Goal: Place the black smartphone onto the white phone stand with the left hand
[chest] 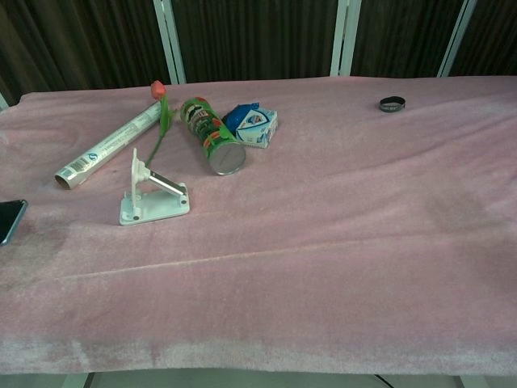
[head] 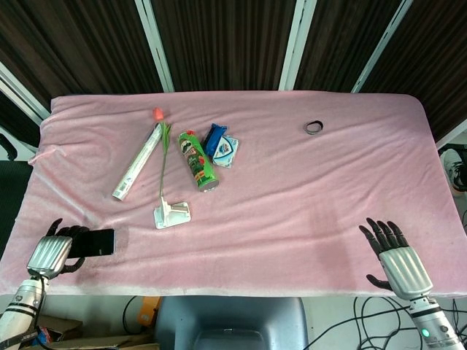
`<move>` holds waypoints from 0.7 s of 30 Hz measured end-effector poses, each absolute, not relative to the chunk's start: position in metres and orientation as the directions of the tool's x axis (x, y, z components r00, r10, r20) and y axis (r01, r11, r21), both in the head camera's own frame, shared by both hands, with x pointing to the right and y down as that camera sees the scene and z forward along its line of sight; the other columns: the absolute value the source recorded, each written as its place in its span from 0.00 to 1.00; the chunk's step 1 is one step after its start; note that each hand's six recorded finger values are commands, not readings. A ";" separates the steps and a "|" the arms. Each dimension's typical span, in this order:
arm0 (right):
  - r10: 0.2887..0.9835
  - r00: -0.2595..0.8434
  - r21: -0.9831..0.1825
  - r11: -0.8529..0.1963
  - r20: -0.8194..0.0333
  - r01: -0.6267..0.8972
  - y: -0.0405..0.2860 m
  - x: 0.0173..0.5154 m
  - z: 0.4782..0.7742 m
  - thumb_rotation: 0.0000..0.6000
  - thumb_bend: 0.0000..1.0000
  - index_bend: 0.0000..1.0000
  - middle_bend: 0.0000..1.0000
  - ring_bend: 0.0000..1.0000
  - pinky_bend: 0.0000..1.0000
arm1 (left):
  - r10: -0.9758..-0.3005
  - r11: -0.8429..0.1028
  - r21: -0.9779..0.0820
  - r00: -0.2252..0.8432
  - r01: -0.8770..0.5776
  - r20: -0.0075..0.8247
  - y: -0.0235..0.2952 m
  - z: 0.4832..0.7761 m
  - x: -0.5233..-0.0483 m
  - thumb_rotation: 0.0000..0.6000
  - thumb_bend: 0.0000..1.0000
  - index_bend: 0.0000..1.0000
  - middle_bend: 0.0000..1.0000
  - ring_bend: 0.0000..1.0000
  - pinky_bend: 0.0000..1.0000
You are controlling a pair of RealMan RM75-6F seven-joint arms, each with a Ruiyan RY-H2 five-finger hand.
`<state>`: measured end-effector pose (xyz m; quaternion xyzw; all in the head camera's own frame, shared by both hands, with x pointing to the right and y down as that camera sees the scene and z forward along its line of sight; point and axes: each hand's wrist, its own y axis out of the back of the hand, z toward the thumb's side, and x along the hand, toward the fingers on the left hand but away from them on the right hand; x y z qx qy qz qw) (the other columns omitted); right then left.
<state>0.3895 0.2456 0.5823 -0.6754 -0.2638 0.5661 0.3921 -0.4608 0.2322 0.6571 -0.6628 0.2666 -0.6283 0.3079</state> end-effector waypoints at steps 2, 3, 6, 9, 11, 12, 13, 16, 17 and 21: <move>0.800 0.220 -0.828 -0.553 -0.558 -0.087 0.246 0.389 0.583 1.00 0.19 0.00 0.00 0.00 0.04 | -0.769 -0.634 -0.773 0.090 0.010 0.632 0.230 0.649 -0.459 1.00 0.34 0.56 0.86 0.49 0.05; 0.800 0.220 -0.828 -0.553 -0.558 -0.087 0.246 0.389 0.582 1.00 0.19 0.00 0.00 0.00 0.04 | -0.785 -0.615 -0.788 0.103 -0.009 0.611 0.228 0.645 -0.458 1.00 0.34 0.56 0.86 0.49 0.06; 0.800 0.220 -0.828 -0.554 -0.558 -0.088 0.246 0.389 0.583 1.00 0.19 0.00 0.00 0.00 0.04 | -0.811 -0.582 -0.810 0.122 -0.074 0.572 0.226 0.638 -0.456 1.00 0.34 0.56 0.86 0.49 0.07; 0.797 0.222 -0.826 -0.556 -0.561 -0.091 0.247 0.388 0.584 1.00 0.19 0.00 0.00 0.00 0.04 | -0.829 -0.559 -0.813 0.148 -0.162 0.540 0.224 0.636 -0.450 1.00 0.34 0.57 0.87 0.50 0.09; 0.794 0.225 -0.824 -0.559 -0.565 -0.095 0.247 0.387 0.585 1.00 0.19 0.00 0.00 0.00 0.04 | -0.838 -0.546 -0.805 0.169 -0.231 0.520 0.222 0.636 -0.443 1.00 0.34 0.58 0.87 0.50 0.10; 0.793 0.227 -0.823 -0.560 -0.566 -0.095 0.247 0.386 0.585 1.00 0.19 0.00 0.00 0.00 0.04 | -0.842 -0.539 -0.794 0.183 -0.281 0.507 0.220 0.637 -0.439 1.00 0.34 0.58 0.87 0.50 0.10; 0.792 0.229 -0.822 -0.561 -0.566 -0.096 0.248 0.386 0.585 1.00 0.19 0.00 0.00 0.00 0.04 | -0.845 -0.534 -0.782 0.194 -0.321 0.498 0.219 0.637 -0.435 1.00 0.34 0.58 0.87 0.50 0.10; 0.789 0.232 -0.821 -0.563 -0.569 -0.098 0.248 0.385 0.586 1.00 0.19 0.00 0.00 0.00 0.04 | -0.851 -0.522 -0.717 0.230 -0.462 0.472 0.212 0.639 -0.421 1.00 0.34 0.58 0.86 0.50 0.11; 0.788 0.232 -0.820 -0.564 -0.570 -0.100 0.248 0.385 0.587 1.00 0.19 0.00 0.00 0.00 0.04 | -0.852 -0.519 -0.690 0.240 -0.505 0.465 0.210 0.640 -0.417 1.00 0.34 0.57 0.86 0.50 0.11; 0.785 0.232 -0.817 -0.567 -0.574 -0.103 0.248 0.384 0.588 1.00 0.19 0.00 0.00 0.00 0.04 | -0.867 -0.475 -0.535 0.265 -0.699 0.422 0.195 0.645 -0.398 1.00 0.34 0.58 0.87 0.50 0.11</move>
